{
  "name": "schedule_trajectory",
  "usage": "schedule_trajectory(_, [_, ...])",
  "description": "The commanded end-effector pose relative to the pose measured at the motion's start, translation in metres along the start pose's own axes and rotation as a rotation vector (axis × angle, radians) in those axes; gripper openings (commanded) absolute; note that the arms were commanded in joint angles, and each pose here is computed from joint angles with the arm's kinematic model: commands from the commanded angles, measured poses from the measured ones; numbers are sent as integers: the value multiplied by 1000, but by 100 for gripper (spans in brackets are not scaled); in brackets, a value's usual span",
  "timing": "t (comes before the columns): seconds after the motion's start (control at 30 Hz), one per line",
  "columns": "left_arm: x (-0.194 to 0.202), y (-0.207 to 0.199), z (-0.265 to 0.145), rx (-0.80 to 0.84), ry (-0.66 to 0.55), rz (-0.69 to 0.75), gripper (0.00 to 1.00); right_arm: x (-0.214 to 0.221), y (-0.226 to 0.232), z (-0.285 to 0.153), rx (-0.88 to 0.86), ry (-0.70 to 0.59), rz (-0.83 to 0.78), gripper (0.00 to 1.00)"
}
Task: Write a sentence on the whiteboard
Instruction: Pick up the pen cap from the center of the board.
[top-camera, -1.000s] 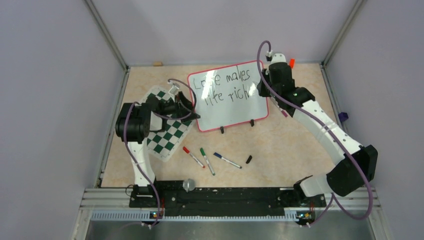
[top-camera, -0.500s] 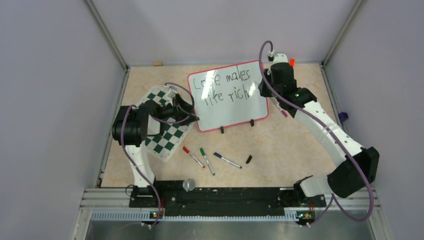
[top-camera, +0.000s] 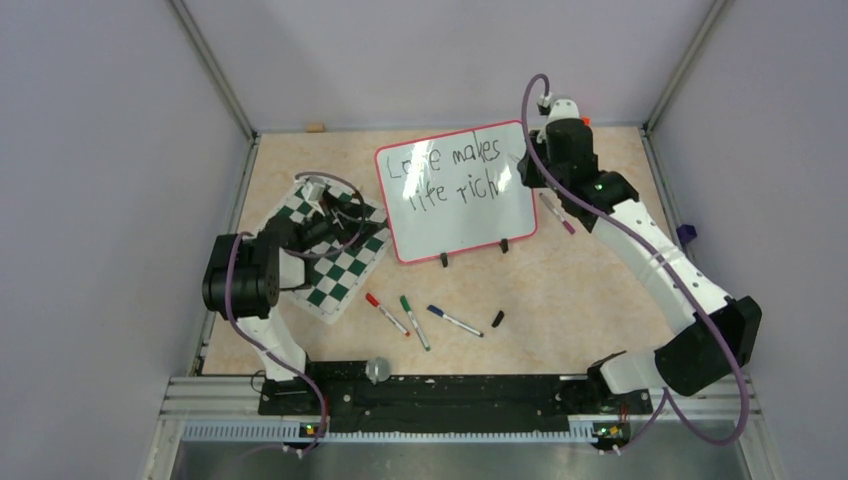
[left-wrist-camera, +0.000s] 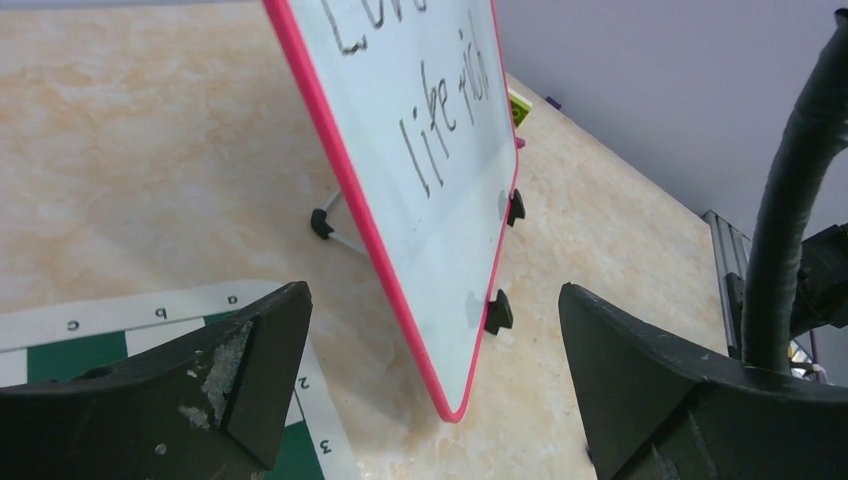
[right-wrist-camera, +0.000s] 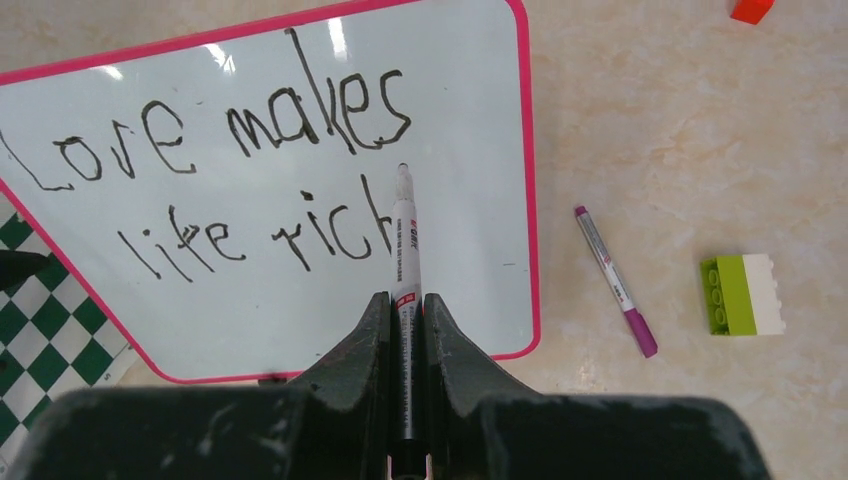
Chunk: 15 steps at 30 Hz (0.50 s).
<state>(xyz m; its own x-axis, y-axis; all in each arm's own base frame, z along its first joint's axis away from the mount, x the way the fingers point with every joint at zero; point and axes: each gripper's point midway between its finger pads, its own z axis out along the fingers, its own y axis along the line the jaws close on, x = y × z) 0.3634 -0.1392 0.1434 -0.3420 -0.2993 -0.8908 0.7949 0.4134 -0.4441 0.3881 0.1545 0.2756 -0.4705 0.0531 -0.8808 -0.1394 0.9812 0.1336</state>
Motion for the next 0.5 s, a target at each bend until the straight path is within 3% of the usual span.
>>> schedule_trajectory(0.0, [-35, -34, -3, 31, -74, 134, 99, -48, 5, -21, -37, -128, 19, 0])
schedule_trajectory(0.13, [-38, -59, -18, -77, -77, 206, 99, -46, 7, -25, -52, -128, 24, 0])
schedule_trajectory(0.2, [-25, -48, -27, -236, 2, 131, 99, -44, 8, -25, -59, -122, 26, 0])
schedule_trajectory(0.3, [6, -45, -28, -259, 203, -26, 99, -40, 10, -23, -72, -111, 28, 0])
schedule_trajectory(0.4, [38, -34, -32, -489, 412, -163, 99, -42, 12, -25, -81, -114, 28, 0])
schedule_trajectory(0.47, [56, -43, -36, -549, 533, -273, 99, -44, 12, -27, -80, -118, 25, 0])
